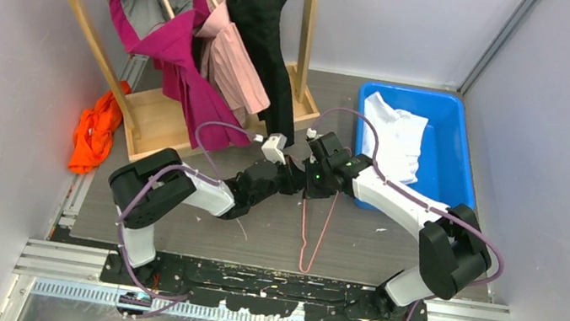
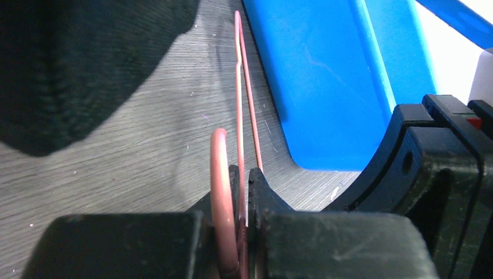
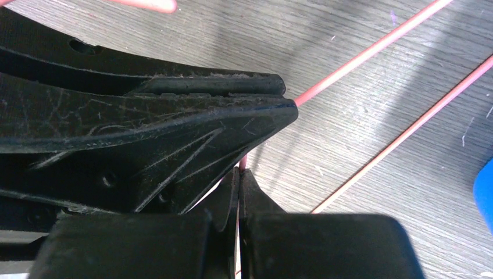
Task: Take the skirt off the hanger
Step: Pick up the hanger at the center of the board.
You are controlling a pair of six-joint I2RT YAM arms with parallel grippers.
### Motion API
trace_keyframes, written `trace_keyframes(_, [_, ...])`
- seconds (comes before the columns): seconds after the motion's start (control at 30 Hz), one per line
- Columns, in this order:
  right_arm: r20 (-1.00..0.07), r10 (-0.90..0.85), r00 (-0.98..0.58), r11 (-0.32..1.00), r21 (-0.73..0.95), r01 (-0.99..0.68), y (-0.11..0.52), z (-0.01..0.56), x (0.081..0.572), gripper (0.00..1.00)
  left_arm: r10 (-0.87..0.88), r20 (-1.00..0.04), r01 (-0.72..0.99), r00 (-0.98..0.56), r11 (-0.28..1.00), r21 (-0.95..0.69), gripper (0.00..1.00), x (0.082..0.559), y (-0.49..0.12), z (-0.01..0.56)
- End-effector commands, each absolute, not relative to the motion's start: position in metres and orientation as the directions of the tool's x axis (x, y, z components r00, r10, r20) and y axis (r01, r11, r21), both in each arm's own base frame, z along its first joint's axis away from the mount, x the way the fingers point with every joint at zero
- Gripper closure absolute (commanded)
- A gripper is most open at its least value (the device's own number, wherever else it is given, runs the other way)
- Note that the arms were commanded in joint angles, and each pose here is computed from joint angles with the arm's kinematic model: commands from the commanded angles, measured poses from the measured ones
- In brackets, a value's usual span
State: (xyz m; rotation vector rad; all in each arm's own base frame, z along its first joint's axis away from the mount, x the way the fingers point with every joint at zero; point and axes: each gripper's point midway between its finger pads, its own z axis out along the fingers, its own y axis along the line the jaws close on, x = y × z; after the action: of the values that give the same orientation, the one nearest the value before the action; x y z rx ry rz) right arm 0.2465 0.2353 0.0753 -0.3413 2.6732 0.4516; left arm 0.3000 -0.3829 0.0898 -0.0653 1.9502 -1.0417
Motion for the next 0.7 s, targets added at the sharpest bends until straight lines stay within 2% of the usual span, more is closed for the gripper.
trace_keyframes(0.0, [-0.492,-0.157,-0.856,0.895,0.296,-0.334,0.250,0.093,0.258,0.99,-0.446,-0.703,0.403,-0.554,0.596,-0.695,1.00,0.305,-0.395,0.116])
trace_keyframes(0.27, [-0.486,-0.159,-0.859,0.921,0.241,-0.307,0.238,0.091,0.260,0.98,-0.428,-0.756,0.421,-0.495,0.643,-0.640,1.00,0.306,-0.380,0.124])
trace_keyframes(0.3, [-0.486,-0.161,-0.859,0.929,0.220,-0.298,0.235,0.090,0.262,0.92,-0.426,-0.761,0.424,-0.489,0.647,-0.634,1.00,0.305,-0.378,0.126])
trace_keyframes(0.4, [-0.510,-0.156,-0.846,0.948,0.164,-0.274,0.225,0.093,0.269,0.55,-0.408,-0.781,0.438,-0.473,0.660,-0.610,1.00,0.302,-0.370,0.136])
trace_keyframes(0.5, [-0.540,-0.141,-0.830,0.948,0.168,-0.270,0.225,0.099,0.273,0.43,-0.368,-0.811,0.457,-0.455,0.685,-0.567,1.00,0.297,-0.364,0.145])
trace_keyframes(0.67, [-0.559,-0.129,-0.819,0.942,0.189,-0.277,0.230,0.109,0.276,0.37,-0.336,-0.834,0.476,-0.437,0.701,-0.532,1.00,0.292,-0.357,0.161])
